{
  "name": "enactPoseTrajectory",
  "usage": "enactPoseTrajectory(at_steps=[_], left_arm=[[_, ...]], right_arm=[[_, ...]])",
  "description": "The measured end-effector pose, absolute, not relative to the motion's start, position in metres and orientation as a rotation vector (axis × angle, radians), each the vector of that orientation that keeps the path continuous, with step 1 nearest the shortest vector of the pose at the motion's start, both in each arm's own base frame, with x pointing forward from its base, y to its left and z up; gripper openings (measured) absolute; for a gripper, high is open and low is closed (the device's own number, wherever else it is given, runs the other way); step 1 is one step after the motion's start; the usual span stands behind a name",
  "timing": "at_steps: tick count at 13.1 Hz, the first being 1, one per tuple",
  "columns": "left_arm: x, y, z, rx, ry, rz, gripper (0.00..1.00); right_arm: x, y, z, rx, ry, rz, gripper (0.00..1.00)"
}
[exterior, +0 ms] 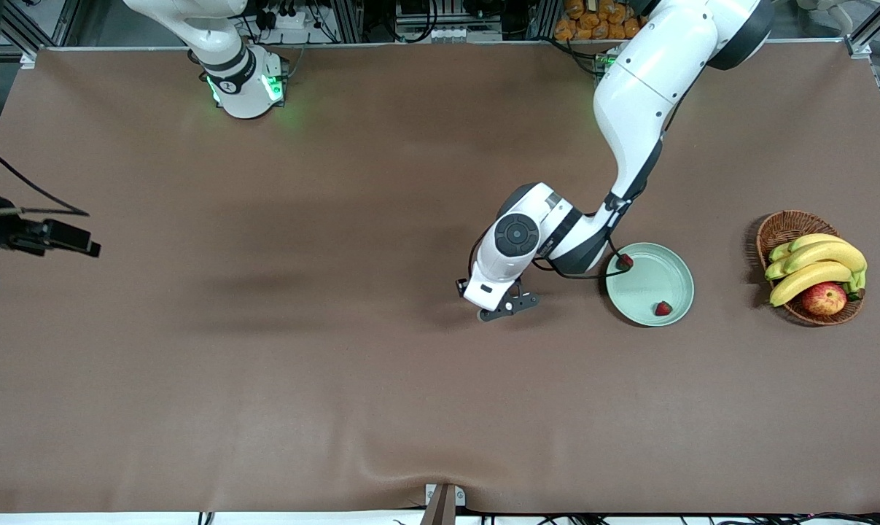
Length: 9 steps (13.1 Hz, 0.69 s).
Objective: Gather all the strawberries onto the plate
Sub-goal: 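Grasp the strawberry with the left gripper while the right gripper retracts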
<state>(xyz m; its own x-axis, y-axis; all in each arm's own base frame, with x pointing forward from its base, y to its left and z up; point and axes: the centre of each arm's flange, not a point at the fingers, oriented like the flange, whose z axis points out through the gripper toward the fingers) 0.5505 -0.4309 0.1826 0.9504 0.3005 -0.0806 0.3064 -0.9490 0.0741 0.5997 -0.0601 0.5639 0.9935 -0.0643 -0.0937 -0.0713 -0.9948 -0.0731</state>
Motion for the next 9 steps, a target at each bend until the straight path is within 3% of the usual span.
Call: enactPoseTrajectory(at_steps=[2, 5, 9], left_arm=[[0.546, -0.432, 0.179, 3.024, 0.463, -0.114, 0.67], [0.547, -0.430, 0.180, 3.047, 0.447, -0.106, 0.32], [0.578, -0.392, 0.241, 3.099, 0.408, -0.076, 0.32]], right_arm=[[0.589, -0.073, 0.571, -3.122, 0.116, 0.167, 1.00], [0.573, -0.076, 0.582, -3.143, 0.101, 0.226, 1.00], [0.562, -0.073, 0.590, -3.138, 0.095, 0.263, 1.00]])
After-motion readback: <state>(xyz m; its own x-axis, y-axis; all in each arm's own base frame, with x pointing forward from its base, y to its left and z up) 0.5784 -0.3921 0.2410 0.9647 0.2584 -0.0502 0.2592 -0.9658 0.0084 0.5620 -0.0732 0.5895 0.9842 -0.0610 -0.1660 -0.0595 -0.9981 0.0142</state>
